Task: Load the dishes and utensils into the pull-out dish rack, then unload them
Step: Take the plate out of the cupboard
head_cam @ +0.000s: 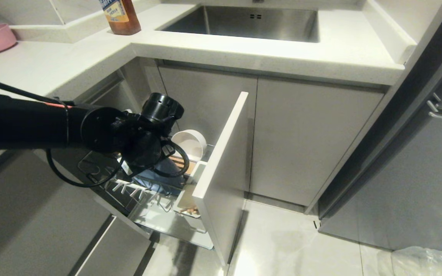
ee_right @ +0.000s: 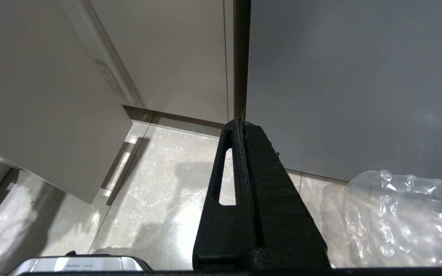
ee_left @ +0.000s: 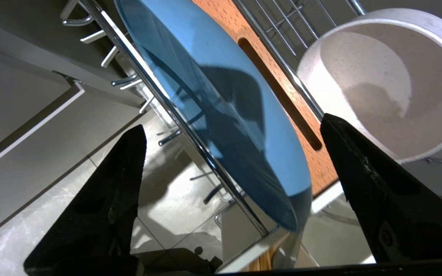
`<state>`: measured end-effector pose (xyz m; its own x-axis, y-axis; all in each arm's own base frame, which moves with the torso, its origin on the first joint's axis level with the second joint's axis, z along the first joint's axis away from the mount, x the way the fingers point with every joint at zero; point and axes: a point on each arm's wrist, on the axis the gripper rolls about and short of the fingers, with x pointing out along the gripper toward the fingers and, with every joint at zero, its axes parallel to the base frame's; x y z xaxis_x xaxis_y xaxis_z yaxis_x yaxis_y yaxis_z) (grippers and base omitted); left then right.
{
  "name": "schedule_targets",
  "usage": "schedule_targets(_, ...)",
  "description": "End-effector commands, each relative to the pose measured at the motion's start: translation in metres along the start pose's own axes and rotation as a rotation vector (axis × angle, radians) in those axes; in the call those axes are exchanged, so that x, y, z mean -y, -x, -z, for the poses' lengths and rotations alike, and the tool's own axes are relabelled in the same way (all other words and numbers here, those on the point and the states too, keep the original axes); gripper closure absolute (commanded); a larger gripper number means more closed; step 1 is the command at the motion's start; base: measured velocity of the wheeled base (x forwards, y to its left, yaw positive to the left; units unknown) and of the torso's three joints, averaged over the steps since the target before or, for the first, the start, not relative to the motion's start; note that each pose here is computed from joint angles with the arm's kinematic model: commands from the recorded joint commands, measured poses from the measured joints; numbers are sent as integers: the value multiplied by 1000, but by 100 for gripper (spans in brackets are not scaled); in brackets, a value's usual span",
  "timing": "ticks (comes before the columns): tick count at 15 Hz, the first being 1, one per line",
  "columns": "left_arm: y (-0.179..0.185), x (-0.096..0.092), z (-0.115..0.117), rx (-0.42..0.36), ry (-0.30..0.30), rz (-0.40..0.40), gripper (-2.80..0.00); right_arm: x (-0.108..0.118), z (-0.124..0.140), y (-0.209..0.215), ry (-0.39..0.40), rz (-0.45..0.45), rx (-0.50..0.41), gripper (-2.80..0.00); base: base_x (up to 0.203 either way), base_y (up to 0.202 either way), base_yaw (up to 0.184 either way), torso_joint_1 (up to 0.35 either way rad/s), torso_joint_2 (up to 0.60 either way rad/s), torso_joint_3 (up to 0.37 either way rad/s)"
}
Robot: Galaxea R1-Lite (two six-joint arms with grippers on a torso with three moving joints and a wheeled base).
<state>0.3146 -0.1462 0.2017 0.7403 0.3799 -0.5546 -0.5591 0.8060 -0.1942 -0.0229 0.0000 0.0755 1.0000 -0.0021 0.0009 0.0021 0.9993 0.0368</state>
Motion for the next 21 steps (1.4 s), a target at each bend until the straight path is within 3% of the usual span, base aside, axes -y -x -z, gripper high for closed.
schedule_targets(1, -6, 1, 3, -4, -5, -16, -280, 0, 0, 0, 0, -1, -1, 0, 0, 0, 0, 0, 0, 0)
schedule_targets(7, -12, 2, 6, -9, -11, -29, -280, 0, 0, 0, 0, -1, -1, 0, 0, 0, 0, 0, 0, 0)
schedule_targets(8, -12, 2, 6, -8, -11, -29, 0, 0, 0, 0, 0, -1, -1, 0, 0, 0, 0, 0, 0, 0)
schedule_targets(21, -3, 1, 0, 2, 2, -12, 0, 0, 0, 0, 0, -1, -1, 0, 0, 0, 0, 0, 0, 0)
